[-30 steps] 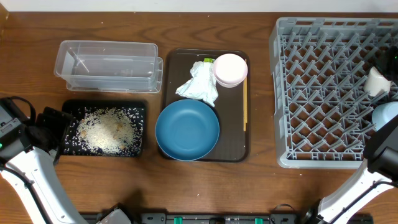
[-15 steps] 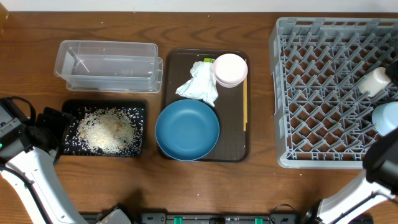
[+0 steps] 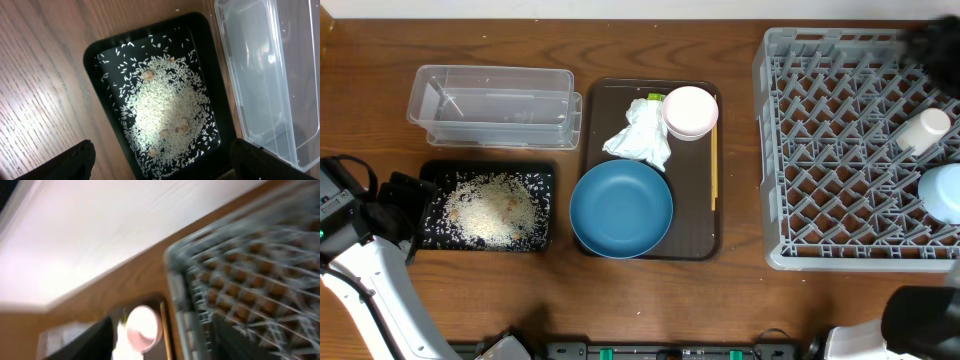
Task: Sort waste into correct bins and load items into the dishwasher rack
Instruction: 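Reach the right gripper back to the pink bowl on the brown tray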
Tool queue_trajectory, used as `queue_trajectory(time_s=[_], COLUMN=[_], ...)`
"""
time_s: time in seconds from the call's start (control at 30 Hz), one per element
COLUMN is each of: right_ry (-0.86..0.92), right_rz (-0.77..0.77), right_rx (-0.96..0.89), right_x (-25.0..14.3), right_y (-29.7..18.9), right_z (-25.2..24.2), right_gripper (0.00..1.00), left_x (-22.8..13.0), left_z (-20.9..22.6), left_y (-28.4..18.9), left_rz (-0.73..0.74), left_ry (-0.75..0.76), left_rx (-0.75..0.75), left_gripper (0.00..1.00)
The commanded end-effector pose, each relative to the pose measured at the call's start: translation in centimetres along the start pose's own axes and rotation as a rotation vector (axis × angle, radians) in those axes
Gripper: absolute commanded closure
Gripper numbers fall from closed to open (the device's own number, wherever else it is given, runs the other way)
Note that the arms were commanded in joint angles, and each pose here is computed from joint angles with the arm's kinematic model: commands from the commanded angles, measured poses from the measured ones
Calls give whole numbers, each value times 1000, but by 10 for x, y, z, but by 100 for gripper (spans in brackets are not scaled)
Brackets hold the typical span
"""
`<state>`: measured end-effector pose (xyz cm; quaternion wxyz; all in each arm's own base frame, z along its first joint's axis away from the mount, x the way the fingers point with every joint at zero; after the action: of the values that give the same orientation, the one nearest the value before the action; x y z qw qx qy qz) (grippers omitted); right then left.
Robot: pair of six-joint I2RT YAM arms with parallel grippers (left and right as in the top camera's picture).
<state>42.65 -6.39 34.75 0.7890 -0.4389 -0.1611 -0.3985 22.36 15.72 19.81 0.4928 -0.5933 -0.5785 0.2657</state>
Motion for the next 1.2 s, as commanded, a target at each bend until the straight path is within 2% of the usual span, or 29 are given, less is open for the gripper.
queue_trajectory(time_s=[0.0,0.1,0.13,0.2,0.33,0.5,0.63,0.87,1.03,1.17], right_ry=[-222,-412,-477,-645,-813,-923,-988,-1025,-1025,-1022], right_rz=[94,171,202,302,446,504,485,523,590,634], right_rx=[-16,-132,-132,-113,-146,-180,-189,-229,-260,-282], right_x=[-33,-71,-84,-122,-192,-251,-277,-294,-302,-312], right_y=[40,87,99,133,195,239,257,258,257,264], right_z=[40,66,73,90,99,109,122,117,102,88], right_gripper=[32,19,10,1,1,1,6,22,43,47], left_x=[3,3,3,3,3,3,3,3,3,3], left_z=[-2,-2,-2,-2,-2,-2,-2,-2,-2,-2], left_y=[-4,-4,-4,-4,-4,-4,-4,-4,-4,-4], left_rz=[-10,-10,-10,-10,-10,-10,-10,-10,-10,-10], left_ry=[-10,-10,-11,-11,-10,-10,-11,-10,-10,-10], left_rx=[-7,-8,-7,-7,-7,-7,-7,-7,-7,-7], left_gripper=[11,11,11,11,11,11,11,11,11,11])
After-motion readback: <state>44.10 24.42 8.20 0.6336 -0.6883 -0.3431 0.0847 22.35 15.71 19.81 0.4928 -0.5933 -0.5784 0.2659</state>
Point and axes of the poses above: each gripper's point midway between its finger pads, its own y axis out along the fingers, its own z axis along the line the jaws close on, x = y × z, the point moved 3 cm from there along -y, back along the fingers, and after that the axes turned 4 degrees about -y, right-handed, at the moved point
